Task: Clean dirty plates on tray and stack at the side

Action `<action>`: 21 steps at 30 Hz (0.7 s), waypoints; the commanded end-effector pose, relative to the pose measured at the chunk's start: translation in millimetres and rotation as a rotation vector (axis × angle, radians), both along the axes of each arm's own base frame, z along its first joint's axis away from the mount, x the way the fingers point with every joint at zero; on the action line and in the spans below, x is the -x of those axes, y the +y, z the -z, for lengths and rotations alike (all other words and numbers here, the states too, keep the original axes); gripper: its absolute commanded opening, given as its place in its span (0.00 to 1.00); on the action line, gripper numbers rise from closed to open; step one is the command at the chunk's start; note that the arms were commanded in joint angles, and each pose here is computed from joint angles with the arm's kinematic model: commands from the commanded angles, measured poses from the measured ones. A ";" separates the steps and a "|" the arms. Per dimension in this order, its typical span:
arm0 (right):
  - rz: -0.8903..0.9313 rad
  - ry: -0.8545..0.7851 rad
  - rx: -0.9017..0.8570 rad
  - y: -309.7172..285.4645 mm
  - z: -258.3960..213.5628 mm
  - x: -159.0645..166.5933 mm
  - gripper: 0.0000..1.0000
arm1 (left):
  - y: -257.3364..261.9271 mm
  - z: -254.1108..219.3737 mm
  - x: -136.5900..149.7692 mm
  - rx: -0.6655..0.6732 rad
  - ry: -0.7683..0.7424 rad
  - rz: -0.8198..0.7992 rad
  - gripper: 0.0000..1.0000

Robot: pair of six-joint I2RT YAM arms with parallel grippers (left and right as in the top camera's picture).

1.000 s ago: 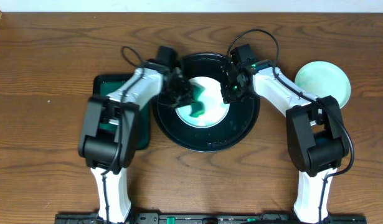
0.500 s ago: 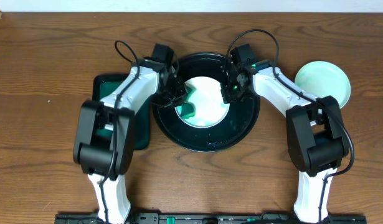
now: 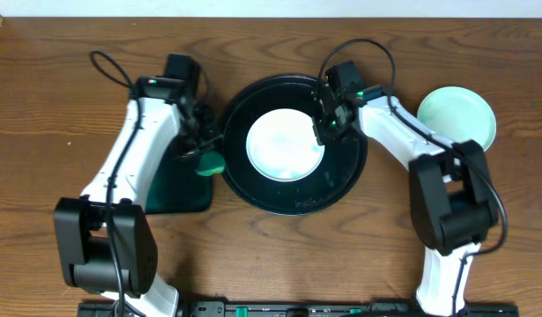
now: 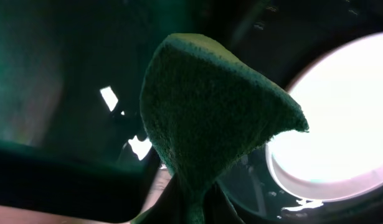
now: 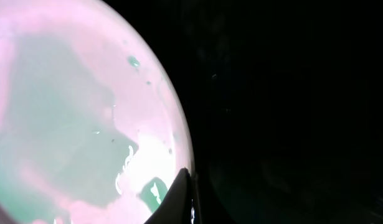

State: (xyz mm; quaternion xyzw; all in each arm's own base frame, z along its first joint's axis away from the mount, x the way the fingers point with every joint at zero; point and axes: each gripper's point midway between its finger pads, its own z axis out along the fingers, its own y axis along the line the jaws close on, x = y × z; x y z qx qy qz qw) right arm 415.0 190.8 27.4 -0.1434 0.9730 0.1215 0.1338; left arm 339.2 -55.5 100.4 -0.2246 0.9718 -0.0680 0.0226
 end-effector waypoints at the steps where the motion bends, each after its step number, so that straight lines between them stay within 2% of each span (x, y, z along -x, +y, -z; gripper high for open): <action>1: -0.045 -0.239 0.076 -6.4 -76.6 -16.6 0.01 | 23.7 2.5 1.6 -0.027 0.014 -0.023 0.07; 5: -0.128 -0.406 0.230 -10.1 -126.5 -11.2 0.01 | 42.3 7.0 0.5 -0.030 0.025 -0.054 0.07; 7: -0.141 -0.412 0.242 -6.1 -134.2 -2.6 0.01 | 48.5 11.4 0.6 -0.030 0.039 -0.071 0.07; 8: -0.085 -0.379 0.217 -4.6 -132.6 4.3 0.09 | 51.8 13.9 0.8 -0.030 0.046 -0.072 0.07; 9: 0.033 -0.309 0.173 -7.1 -123.1 10.3 0.31 | 55.9 16.6 1.0 -0.031 0.053 -0.063 0.07; 10: 0.087 -0.270 0.151 -8.4 -116.3 12.3 0.34 | 57.5 17.8 1.1 -0.031 0.056 -0.059 0.07; 14: 0.306 -0.056 0.067 -13.6 -68.1 17.6 0.36 | 63.8 20.5 1.3 -0.032 0.063 -0.071 0.07; 21: 0.247 0.123 0.012 11.1 7.3 22.5 0.33 | 80.6 23.1 0.3 -0.056 0.061 -0.105 0.07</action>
